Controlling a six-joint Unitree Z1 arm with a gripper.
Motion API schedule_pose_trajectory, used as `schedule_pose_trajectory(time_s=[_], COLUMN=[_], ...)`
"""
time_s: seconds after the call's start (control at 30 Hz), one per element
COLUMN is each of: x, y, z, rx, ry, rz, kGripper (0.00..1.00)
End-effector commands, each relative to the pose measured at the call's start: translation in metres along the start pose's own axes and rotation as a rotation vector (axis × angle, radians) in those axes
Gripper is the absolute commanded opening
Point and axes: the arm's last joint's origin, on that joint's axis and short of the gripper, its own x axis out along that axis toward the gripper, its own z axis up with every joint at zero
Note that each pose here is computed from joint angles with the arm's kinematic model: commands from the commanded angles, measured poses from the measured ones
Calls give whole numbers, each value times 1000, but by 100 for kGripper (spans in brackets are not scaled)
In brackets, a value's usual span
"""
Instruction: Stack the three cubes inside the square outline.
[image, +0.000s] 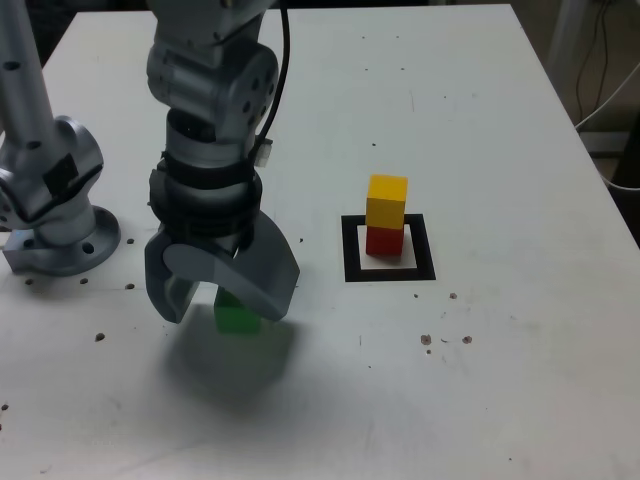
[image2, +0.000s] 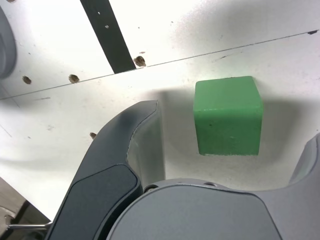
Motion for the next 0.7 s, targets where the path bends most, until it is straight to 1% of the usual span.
schedule_pose_trajectory(time_s=[0.0,0.2,0.3,0.4,0.43,0.5,0.6,0.63,0.67], x=[1,4,5,7,7,8,10,11,12], y=[0,2,4,5,5,4,3,2,2], z=[0,1,3,5,5,8,13,16,18], rx=[-12,-27,-33,-39,-39,-40,-41,-40,-39], ry=[2,8,16,27,31,38,46,45,41], rz=[6,30,43,48,48,48,51,52,53], kGripper=[99,96,91,84,80,71,53,46,42])
